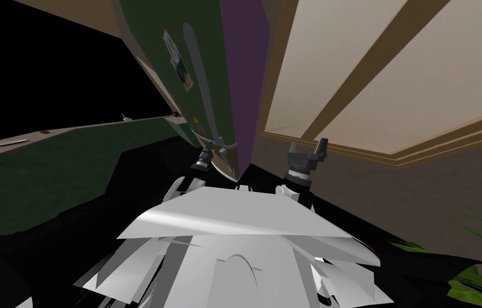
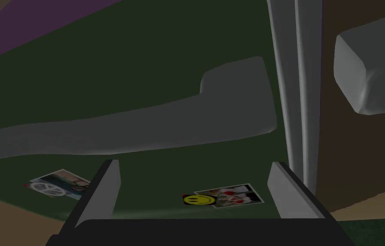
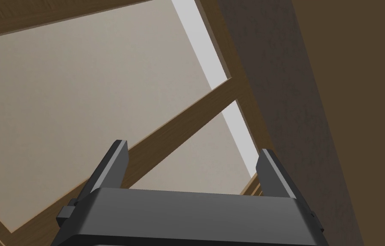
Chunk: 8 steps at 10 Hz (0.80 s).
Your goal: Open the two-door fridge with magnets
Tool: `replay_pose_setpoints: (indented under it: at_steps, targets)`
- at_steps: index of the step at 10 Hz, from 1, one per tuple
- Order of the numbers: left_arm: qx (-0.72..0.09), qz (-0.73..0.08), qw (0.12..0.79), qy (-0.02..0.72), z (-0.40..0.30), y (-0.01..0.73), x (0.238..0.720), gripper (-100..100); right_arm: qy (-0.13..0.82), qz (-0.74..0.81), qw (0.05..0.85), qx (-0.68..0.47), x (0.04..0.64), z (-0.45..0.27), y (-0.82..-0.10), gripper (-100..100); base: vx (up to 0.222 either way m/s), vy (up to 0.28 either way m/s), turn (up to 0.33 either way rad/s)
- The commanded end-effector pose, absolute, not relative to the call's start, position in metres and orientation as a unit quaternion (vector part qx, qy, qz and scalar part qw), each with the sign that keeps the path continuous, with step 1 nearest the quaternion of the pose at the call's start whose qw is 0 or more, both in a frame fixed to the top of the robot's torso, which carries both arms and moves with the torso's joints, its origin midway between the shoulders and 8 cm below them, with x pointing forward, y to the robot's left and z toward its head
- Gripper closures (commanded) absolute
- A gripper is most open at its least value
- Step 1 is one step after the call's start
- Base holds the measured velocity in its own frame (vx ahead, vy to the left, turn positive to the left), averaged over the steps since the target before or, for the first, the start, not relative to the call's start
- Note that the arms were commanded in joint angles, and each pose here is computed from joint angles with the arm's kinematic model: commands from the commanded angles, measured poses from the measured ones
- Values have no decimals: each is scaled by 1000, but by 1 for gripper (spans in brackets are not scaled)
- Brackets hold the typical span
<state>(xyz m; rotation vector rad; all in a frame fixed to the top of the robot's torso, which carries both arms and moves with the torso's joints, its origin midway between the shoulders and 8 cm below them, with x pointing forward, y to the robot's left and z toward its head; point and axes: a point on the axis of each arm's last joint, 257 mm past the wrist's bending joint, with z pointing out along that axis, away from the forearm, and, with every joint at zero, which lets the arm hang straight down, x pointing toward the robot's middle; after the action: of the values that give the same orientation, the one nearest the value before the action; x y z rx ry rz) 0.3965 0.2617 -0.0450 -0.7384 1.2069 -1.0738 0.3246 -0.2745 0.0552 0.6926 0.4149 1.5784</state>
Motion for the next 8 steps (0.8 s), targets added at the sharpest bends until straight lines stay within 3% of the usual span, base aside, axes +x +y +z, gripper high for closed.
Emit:
replay_pose_setpoints:
  at_steps: [1,8]
  targets:
    - [-325,-447,624,553,-58,265,400,-100,181,690,632,303,325,55,-275,0,65,-5,-69]
    - [-331,-390,609,606,-86,277,404,-100,181,690,632,303,325,55,-275,0,61,-6,-66]
